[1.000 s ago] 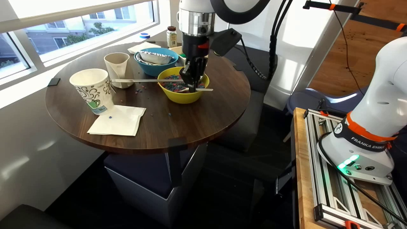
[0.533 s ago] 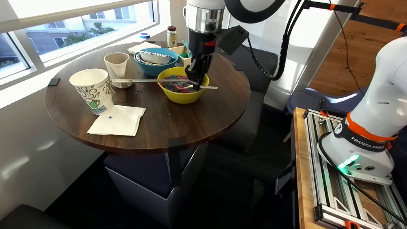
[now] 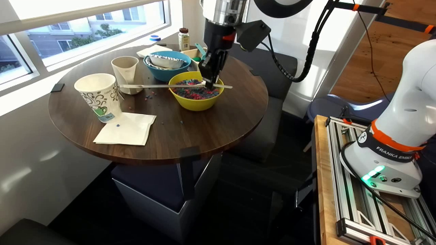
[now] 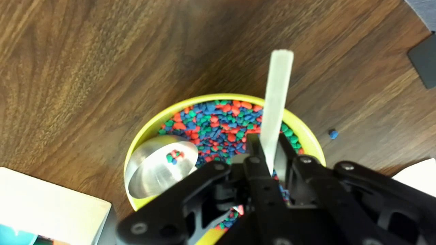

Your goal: Scoop up the cereal in the yellow bowl then put it into the white bowl

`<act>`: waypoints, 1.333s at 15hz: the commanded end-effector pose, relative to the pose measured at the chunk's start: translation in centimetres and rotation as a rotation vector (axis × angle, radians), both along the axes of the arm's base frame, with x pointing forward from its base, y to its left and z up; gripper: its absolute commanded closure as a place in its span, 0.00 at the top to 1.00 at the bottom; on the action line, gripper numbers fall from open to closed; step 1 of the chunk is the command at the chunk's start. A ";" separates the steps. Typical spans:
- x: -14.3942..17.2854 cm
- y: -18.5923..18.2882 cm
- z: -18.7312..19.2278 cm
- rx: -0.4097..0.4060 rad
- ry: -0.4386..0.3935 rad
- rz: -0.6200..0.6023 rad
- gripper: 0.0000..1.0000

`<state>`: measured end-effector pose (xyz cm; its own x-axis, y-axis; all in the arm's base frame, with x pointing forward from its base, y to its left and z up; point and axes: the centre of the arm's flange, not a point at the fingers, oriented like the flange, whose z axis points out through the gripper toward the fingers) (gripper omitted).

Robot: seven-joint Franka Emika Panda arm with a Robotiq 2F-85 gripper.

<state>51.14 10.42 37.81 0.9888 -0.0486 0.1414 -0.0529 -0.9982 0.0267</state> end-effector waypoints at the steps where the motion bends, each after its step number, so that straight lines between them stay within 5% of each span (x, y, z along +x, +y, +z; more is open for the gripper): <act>1: -1.1 -0.2 0.2 -0.009 -0.049 -0.012 0.04; 12: 0.0 -2.4 2.4 0.013 -0.146 -0.051 0.04; 20: 4.5 -6.6 5.5 -0.022 -0.153 -0.103 0.04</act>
<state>53.64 4.47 42.41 0.9408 -0.1443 0.3068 -0.1522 -0.9884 0.0016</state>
